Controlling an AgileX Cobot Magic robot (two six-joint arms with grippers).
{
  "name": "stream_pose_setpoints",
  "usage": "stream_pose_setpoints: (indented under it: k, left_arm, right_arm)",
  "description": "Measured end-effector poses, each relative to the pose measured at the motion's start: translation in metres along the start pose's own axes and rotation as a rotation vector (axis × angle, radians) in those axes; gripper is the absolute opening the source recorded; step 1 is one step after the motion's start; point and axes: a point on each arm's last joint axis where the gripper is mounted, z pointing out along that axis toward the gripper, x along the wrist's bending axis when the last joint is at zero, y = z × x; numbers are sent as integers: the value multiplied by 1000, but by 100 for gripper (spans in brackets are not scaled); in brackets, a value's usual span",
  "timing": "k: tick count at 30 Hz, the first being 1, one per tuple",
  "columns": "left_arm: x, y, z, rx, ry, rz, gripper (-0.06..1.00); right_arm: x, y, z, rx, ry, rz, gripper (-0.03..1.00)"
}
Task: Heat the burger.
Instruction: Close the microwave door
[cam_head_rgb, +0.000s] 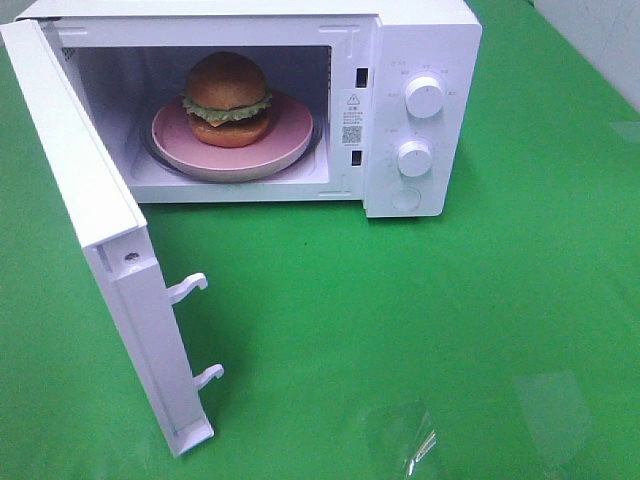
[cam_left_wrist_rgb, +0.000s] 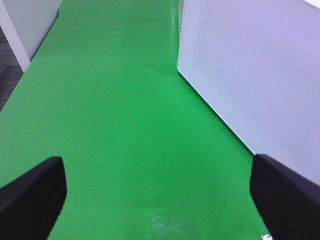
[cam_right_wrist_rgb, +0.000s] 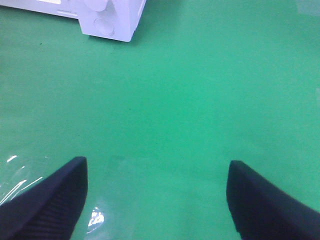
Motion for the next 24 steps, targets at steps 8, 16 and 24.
stream_pose_setpoints:
  k: [8, 16, 24]
  left_arm:
    - [0, 0, 0, 0, 0, 0, 91]
    - [0, 0, 0, 0, 0, 0, 91]
    - [0, 0, 0, -1, 0, 1, 91]
  right_arm:
    - [-7, -40, -25, -160, -70, 90, 73]
    - [-7, -52, -43, -261, -74, 104, 73]
    - [-7, -70, -47, -264, -100, 124, 73]
